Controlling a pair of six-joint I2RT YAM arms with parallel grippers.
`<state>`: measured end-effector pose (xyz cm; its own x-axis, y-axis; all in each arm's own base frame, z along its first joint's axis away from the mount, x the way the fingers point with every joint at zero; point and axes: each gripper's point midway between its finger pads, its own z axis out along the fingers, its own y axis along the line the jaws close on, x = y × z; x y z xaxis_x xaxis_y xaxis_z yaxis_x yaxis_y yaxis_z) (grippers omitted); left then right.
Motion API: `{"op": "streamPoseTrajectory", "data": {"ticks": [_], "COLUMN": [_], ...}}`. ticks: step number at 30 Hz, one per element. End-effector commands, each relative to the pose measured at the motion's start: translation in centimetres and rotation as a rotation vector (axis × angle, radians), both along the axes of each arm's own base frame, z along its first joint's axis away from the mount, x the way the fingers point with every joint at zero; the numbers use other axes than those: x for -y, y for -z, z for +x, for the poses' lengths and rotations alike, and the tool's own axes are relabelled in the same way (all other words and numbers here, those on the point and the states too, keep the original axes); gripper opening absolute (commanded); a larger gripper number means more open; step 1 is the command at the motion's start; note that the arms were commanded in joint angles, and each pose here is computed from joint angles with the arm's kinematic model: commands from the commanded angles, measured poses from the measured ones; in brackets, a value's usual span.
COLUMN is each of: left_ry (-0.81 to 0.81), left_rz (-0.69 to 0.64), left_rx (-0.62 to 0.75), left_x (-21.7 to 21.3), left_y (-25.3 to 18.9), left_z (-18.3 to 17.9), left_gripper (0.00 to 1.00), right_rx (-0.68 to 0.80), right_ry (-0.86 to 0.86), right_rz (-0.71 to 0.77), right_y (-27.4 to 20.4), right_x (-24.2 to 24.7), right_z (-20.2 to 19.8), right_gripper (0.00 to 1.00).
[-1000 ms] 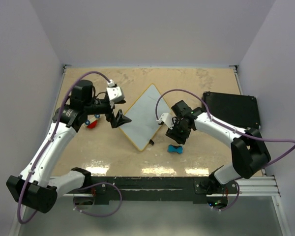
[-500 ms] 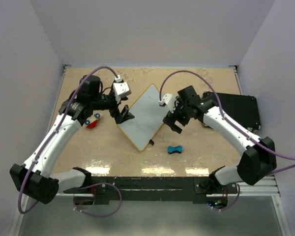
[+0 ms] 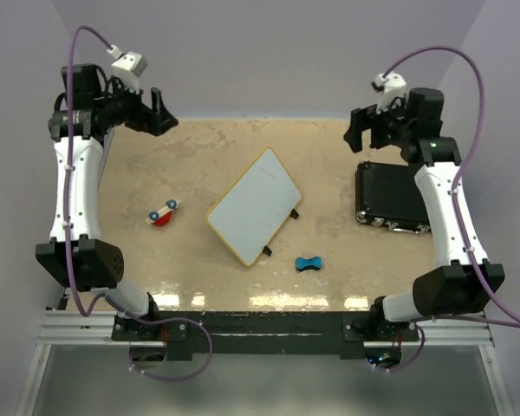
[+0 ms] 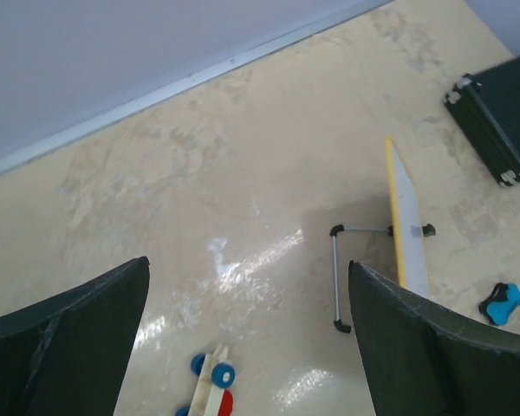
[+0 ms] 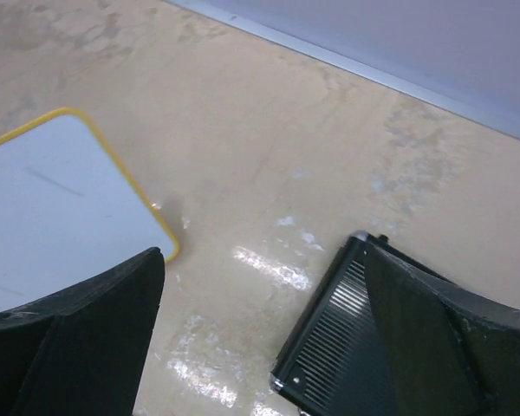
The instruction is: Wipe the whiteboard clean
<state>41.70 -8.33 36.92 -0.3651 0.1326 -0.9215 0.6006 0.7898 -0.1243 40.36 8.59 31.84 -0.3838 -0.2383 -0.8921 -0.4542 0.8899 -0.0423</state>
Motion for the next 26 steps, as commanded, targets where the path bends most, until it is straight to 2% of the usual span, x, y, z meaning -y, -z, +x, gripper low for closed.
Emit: {"op": "streamPoseTrajectory", "data": {"ticks": [1,6,7,13,19,26], "left_ry": [-0.159,-0.263,-0.281,-0.367,-0.379,-0.398], "left_rz": [-0.03,-0.057,-0.043,0.087,0.098,0.082], "left_rx": [-0.13,-0.3,-0.353,-0.381,-0.397,-0.369], "left_x": [-5.2,-11.5,-12.3,-14.8,-14.7,-15.3], "left_y": [1.6,8.0,10.6,16.9,18.7,16.9], "left_z": [-0.1,-0.7,-1.4,-4.1,-5.4,-3.5], "left_gripper": [1.0,1.0,1.0,1.0,1.0,1.0], "right_rx": [-0.022,-0.083,-0.119,-0.155,-0.168,-0.137], "right_ry": [0.148,0.205,0.21,0.229,0.228,0.216], "right_rz": [0.176,0.168,0.156,0.131,0.139,0.147], "right_y": [-0.4,4.3,6.3,10.3,11.3,9.3], "right_x": [4.9,7.7,7.9,8.0,7.8,7.9], "right_z": [1.7,0.1,-0.5,-3.3,-4.2,-2.1], "right_gripper": [0.99,0.99,0.99,0.99,0.99,0.99]}}
